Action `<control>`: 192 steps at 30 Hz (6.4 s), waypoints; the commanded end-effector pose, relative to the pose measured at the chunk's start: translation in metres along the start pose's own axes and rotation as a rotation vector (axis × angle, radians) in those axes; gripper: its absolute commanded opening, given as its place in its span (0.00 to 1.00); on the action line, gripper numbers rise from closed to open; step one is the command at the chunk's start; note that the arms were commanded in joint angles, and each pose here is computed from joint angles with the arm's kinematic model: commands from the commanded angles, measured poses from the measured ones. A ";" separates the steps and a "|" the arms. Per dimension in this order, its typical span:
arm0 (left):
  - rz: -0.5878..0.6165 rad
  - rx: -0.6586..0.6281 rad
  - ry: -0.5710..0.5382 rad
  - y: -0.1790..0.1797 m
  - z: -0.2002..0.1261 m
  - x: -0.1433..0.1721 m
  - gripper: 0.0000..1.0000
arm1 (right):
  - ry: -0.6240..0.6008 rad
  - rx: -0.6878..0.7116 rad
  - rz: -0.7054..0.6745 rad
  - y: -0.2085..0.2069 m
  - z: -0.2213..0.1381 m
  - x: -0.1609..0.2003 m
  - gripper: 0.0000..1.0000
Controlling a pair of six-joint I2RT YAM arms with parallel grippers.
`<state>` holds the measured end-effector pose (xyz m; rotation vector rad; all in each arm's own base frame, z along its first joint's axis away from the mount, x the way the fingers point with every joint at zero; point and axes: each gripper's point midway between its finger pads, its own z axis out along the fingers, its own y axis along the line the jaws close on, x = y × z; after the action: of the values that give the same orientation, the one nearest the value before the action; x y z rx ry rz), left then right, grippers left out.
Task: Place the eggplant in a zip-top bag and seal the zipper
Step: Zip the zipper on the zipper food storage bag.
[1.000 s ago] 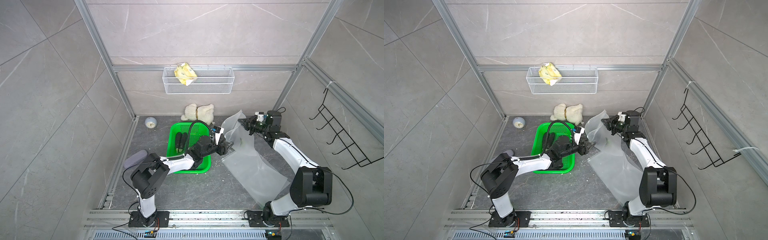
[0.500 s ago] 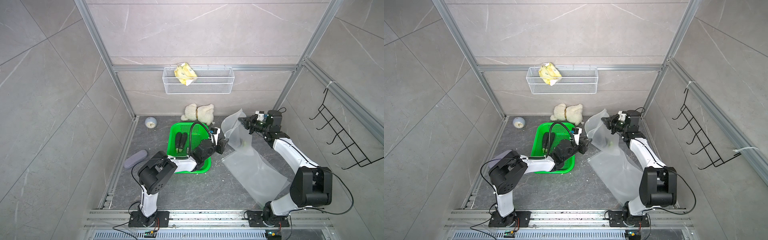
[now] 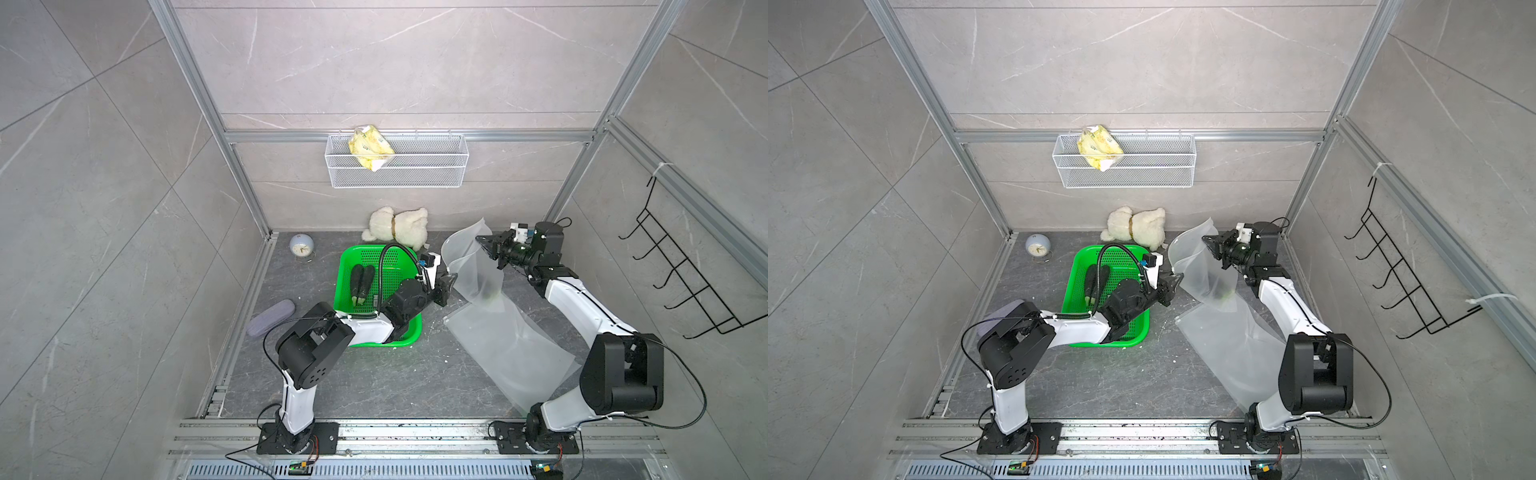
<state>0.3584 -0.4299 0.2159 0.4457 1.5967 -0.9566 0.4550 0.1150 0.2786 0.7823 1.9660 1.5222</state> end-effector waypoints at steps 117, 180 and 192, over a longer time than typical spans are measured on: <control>0.413 0.833 0.454 -0.069 -0.071 -0.084 0.00 | 0.778 -0.434 -1.540 0.045 -0.033 0.168 0.35; 0.423 0.783 0.388 -0.064 -0.069 -0.100 0.50 | 0.788 -0.399 -1.497 0.048 -0.038 0.160 0.01; 0.391 0.735 0.384 -0.056 -0.055 -0.100 0.41 | 0.785 -0.386 -1.483 0.047 -0.035 0.158 0.01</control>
<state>0.3113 -0.4019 0.3061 1.4886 1.4130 -1.1835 0.3240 0.2150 0.3213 -1.3889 1.6938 1.0758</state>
